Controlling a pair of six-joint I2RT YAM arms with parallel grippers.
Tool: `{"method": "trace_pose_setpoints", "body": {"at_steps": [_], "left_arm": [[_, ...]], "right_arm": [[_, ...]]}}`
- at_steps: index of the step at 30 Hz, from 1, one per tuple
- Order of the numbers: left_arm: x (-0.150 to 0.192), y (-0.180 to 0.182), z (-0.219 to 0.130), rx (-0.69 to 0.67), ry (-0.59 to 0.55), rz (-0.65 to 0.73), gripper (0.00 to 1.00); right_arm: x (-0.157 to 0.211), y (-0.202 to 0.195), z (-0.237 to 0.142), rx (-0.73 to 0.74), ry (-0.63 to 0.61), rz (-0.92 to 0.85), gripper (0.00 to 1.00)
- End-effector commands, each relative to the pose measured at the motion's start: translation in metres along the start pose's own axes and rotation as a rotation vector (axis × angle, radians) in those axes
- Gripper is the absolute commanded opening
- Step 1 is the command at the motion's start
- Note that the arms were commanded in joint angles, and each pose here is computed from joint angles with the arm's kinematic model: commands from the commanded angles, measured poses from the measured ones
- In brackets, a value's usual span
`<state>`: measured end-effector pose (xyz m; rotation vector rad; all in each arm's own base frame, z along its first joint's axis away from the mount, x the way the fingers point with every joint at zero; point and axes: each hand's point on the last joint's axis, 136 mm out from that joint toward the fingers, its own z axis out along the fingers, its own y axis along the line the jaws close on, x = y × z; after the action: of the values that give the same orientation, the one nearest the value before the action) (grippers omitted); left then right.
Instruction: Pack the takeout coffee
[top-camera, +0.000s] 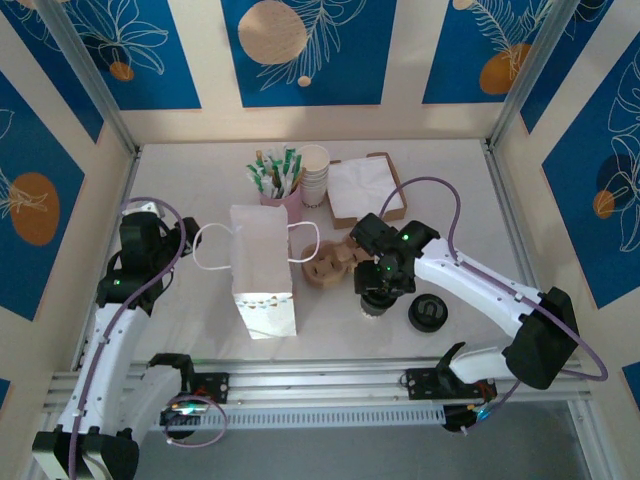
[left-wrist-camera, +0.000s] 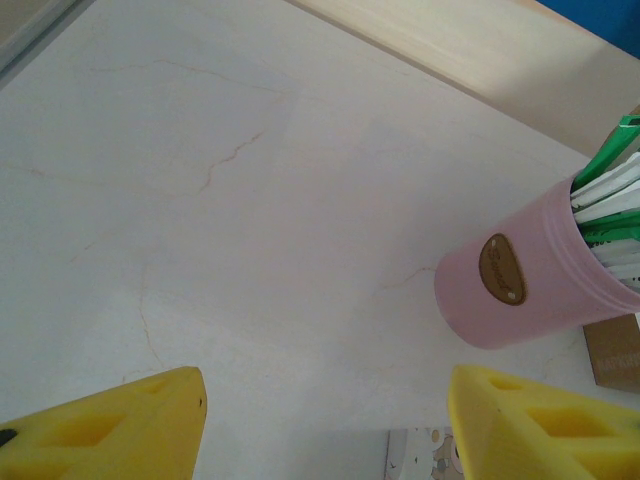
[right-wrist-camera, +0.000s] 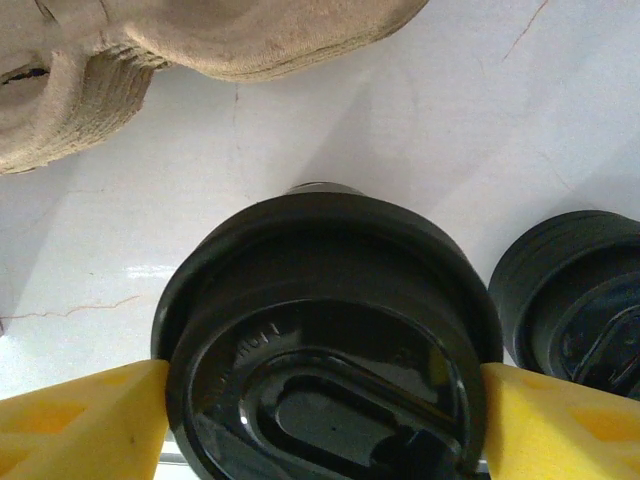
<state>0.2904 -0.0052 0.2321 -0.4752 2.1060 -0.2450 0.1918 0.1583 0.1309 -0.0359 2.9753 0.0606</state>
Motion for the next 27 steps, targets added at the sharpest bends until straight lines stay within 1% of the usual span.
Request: {"method": "trace_pose_setpoints", "body": {"at_steps": [1, 6, 8, 11, 14, 17, 19, 22, 23, 24, 25, 26, 27], "left_arm": [[0.000, 0.004, -0.002, -0.011, -0.014, 0.000, 0.65], [-0.001, 0.004, -0.002, -0.014, -0.015, -0.002, 0.65], [-0.001, 0.004, -0.002, -0.014, -0.015, -0.002, 0.65], [-0.001, 0.004, -0.002, -0.014, -0.016, -0.002, 0.65], [-0.002, 0.006, -0.003, -0.024, -0.021, -0.007, 0.65], [-0.003, 0.008, -0.003, -0.033, -0.028, -0.014, 0.66], [-0.003, 0.009, -0.003, -0.038, -0.027, -0.013, 0.66], [-0.002, 0.009, -0.003, -0.038, -0.024, -0.011, 0.67], [-0.002, 0.008, -0.003, -0.036, -0.024, -0.011, 0.67], [-0.003, 0.008, -0.003, -0.035, -0.027, -0.010, 0.67], [-0.003, 0.008, -0.004, -0.033, -0.029, -0.008, 0.67], [-0.004, 0.008, -0.004, -0.032, -0.032, -0.008, 0.67], [-0.004, 0.008, -0.005, -0.034, -0.036, -0.008, 0.67]], "right_arm": [[-0.004, 0.006, -0.006, -0.026, -0.003, 0.019, 0.81], [-0.007, 0.014, -0.016, -0.064, -0.014, 0.002, 0.85], [-0.010, 0.017, -0.022, -0.073, -0.040, -0.023, 0.87], [-0.018, 0.012, -0.036, -0.047, -0.096, -0.064, 0.89], [-0.027, 0.001, -0.051, 0.010, -0.162, -0.137, 0.91], [-0.039, -0.010, -0.065, 0.082, -0.270, -0.246, 0.91], [-0.043, -0.006, -0.073, 0.081, -0.345, -0.378, 0.91], [-0.028, 0.019, -0.077, -0.007, -0.430, -0.659, 0.91], [-0.013, 0.030, -0.073, -0.055, -0.431, -0.804, 0.86], [0.007, 0.041, -0.068, -0.110, -0.422, -0.980, 0.75], [0.027, 0.047, -0.064, -0.173, -0.401, -1.134, 0.70], [0.045, 0.052, -0.062, -0.229, -0.395, -1.280, 0.69], [0.048, 0.050, -0.060, -0.230, -0.414, -1.320, 0.71]]}}
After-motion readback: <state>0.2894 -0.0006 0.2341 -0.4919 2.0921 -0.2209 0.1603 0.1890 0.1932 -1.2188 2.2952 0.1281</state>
